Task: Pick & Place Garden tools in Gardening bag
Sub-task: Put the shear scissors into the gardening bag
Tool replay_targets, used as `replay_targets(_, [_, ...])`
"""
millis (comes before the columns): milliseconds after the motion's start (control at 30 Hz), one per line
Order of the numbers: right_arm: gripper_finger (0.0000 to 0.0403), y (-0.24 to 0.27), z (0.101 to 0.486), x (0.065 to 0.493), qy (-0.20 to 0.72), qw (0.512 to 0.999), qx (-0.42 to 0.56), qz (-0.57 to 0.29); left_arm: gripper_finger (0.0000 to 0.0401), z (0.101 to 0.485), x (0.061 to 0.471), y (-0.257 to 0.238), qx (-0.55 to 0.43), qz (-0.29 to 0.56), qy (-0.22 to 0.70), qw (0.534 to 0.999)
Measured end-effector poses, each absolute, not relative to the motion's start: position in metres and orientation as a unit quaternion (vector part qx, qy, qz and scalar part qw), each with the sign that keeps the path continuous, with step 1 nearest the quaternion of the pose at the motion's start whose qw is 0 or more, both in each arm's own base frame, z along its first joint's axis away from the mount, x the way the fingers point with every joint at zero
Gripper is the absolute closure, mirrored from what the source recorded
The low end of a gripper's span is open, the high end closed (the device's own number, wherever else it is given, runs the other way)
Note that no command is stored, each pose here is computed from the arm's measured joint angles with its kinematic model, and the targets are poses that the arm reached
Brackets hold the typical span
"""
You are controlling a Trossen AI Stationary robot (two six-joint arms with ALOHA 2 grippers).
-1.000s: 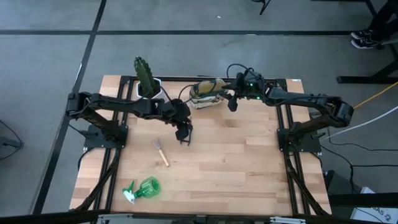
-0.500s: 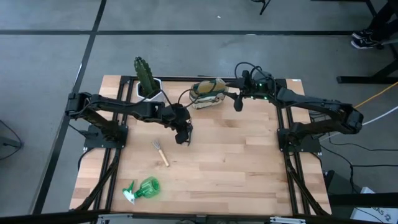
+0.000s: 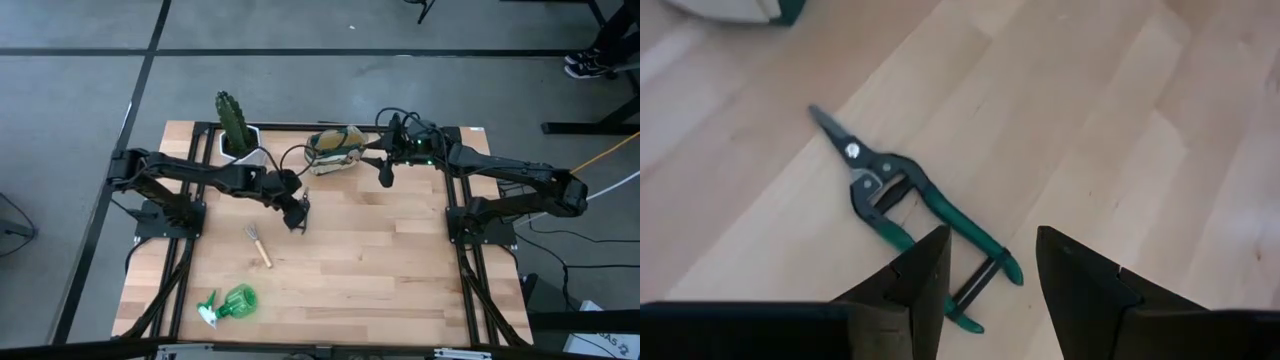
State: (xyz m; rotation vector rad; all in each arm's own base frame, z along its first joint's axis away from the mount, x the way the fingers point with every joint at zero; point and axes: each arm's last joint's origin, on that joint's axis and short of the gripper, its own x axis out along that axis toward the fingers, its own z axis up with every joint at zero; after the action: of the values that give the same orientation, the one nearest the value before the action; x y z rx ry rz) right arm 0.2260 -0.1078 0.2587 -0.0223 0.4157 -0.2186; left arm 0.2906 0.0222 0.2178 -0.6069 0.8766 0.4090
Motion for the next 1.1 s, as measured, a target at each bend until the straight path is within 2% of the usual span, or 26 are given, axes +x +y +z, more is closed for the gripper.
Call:
replay_targets(467, [0.0206, -0.107, 0.258, 0.226, 0.211, 0.971, -0.004, -0.109, 0.0256, 0.172, 0.306, 0.02, -0.296, 0.287, 0.446, 0.794])
replay_targets(800, [0.0206, -0.107, 0.255, 0.225, 0.221, 0.969, 0.008, -0.11, 0.0256, 0.152, 0.313, 0.02, -0.294, 0.293, 0.464, 0.783])
replay_targets(1100, [0.0206, -0.107, 0.255, 0.225, 0.22, 0.969, 0.017, -0.112, 0.0257, 0.151, 0.311, 0.021, -0.288, 0.306, 0.47, 0.776])
